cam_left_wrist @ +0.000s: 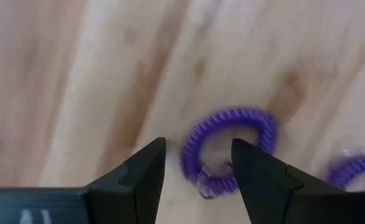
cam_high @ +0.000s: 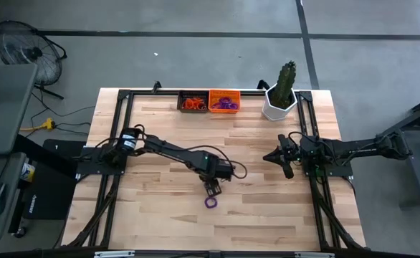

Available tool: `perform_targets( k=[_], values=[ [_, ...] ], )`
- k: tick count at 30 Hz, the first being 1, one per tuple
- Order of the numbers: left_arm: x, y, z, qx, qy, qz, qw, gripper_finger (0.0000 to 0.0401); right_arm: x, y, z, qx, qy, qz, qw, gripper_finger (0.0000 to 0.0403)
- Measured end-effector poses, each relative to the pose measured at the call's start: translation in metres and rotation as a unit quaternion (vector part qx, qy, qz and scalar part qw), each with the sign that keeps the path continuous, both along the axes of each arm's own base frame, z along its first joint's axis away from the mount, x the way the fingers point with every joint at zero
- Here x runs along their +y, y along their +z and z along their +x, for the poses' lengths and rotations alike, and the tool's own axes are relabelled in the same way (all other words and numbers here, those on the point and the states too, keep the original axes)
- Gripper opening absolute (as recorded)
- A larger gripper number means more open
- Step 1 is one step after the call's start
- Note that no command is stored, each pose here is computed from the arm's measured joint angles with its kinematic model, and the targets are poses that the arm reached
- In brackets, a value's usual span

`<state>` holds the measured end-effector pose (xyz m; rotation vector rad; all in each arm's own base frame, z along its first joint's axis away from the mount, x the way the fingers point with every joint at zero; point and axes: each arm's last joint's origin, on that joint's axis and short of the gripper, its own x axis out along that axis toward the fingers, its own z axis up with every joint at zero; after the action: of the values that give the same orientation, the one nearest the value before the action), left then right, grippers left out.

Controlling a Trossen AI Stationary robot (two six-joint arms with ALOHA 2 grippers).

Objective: Sort spring keychains into baskets
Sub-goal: Put the violet spring keychain into the orange basket

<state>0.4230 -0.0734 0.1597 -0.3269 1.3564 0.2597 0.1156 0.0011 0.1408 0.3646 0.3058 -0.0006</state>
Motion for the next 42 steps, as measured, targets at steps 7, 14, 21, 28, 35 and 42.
perform_targets(
  k=[7, 14, 21, 28, 35, 42],
  values=[
    [-0.004, -0.008, 0.0, 0.012, -0.02, 0.008, 1.0, 0.0181, 0.0, 0.0, 0.0, 0.0, 0.0, 0.0, 1.0, 0.0012],
    [-0.008, -0.009, 0.0, 0.013, -0.033, 0.012, 0.999, 0.0174, 0.0, 0.0, 0.0, 0.0, 0.0, 0.0, 1.0, 0.0012],
    [-0.007, -0.01, -0.001, 0.017, -0.034, 0.011, 0.999, 0.0123, 0.0, 0.0, 0.0, 0.0, 0.0, 0.0, 1.0, 0.0012],
    [-0.007, -0.011, -0.001, 0.016, -0.039, 0.011, 0.999, 0.0082, 0.0, 0.0, 0.0, 0.0, 0.0, 0.0, 1.0, 0.0012],
    [-0.007, -0.007, -0.001, 0.009, -0.05, 0.012, 0.999, 0.0055, 0.0, 0.0, 0.0, 0.0, 0.0, 0.0, 1.0, 0.0012],
    [-0.006, 0.008, -0.003, -0.012, -0.07, 0.012, 0.997, 0.0038, 0.0, 0.0, 0.0, 0.0, 0.0, 0.0, 1.0, 0.0012]
  ],
)
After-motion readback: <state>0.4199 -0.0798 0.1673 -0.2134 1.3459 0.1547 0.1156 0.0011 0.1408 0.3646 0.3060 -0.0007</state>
